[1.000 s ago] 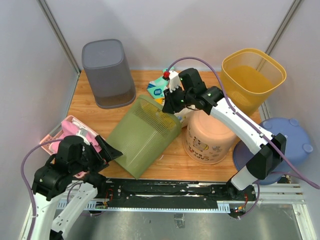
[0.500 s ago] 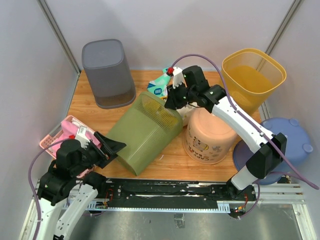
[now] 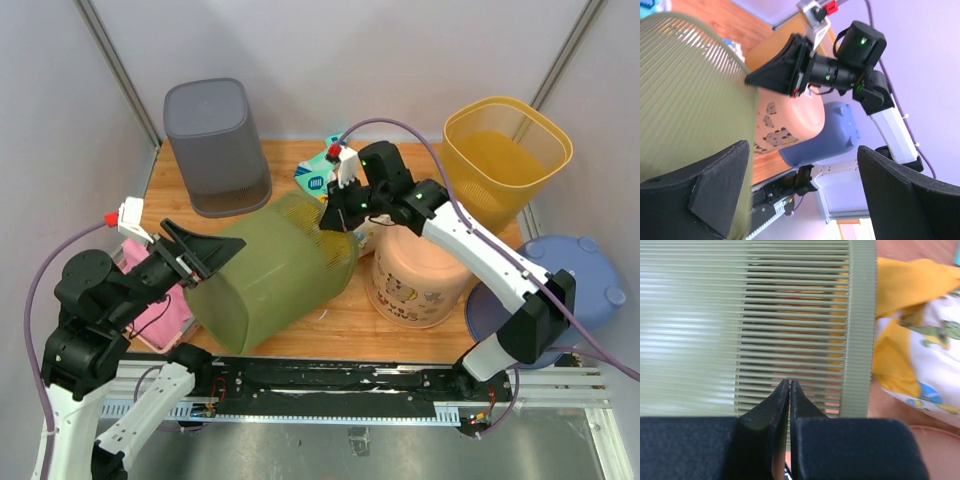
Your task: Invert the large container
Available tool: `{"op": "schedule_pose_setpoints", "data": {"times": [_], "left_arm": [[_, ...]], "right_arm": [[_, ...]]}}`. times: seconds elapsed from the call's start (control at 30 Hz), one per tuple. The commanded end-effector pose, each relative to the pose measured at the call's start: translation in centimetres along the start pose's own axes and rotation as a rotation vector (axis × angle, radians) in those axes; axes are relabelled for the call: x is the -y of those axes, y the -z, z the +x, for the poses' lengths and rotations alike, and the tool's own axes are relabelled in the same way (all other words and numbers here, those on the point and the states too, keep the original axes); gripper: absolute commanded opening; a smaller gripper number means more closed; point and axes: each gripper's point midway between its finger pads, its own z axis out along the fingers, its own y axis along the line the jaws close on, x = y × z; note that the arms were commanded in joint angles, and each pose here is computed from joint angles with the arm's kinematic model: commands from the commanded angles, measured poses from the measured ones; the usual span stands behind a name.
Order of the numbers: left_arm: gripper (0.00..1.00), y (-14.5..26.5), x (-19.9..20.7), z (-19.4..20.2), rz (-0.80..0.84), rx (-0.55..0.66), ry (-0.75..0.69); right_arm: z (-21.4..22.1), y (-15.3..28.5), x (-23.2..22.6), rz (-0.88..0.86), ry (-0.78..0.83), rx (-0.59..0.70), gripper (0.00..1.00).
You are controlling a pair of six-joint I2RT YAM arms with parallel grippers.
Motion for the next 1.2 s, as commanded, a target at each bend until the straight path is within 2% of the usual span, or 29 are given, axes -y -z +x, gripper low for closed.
{"op": "schedule_pose_setpoints", "data": {"times": [0.0, 0.17, 0.33, 0.4, 0.5, 0.57, 0.83, 1.0, 1.17], "left_arm": [[0.93, -0.5, 4.0, -1.6, 0.163, 0.029, -0.085], [0.94, -0.7, 5.1, -2.3, 0.188, 0.037, -0.125], [0.94, -1.5, 3.7, -1.8, 0.149, 0.017, -0.114], [0.94, -1.3, 2.9, -2.0, 0.101, 0.029, -0.108], [0.95, -1.3, 1.8, -1.8, 0.048, 0.028, -0.096], [0.95, -1.3, 0.7, -1.3, 0.002, 0.012, -0.077], [0.95, 2.0, -4.5, 1.0, -0.239, -0.017, -0.020], [0.95, 4.0, -6.5, 3.1, -0.299, -0.053, 0.041], [0.95, 5.1, -8.0, 5.5, -0.333, -0.131, 0.070]], "right_arm": [[0.2, 1.8, -5.5, -0.167, -0.004, 0.018, 0.03], [2.5, 1.4, -8.0, -0.216, 0.007, -0.028, 0.02], [4.1, 0.4, -6.7, -0.166, 0.001, -0.064, 0.03], [4.2, 0.4, -6.2, -0.141, 0.016, -0.067, 0.09], [4.4, 0.3, -5.5, -0.104, 0.039, -0.080, 0.27], [4.4, 0.4, -5.1, -0.088, 0.051, -0.086, 0.33], [2.8, 1.1, -5.7, -0.094, 0.091, -0.049, 0.41], [0.7, 2.4, -6.9, -0.130, 0.122, 0.024, 0.45], [-0.3, 1.9, -4.4, 0.007, 0.163, 0.054, 0.51]]}}
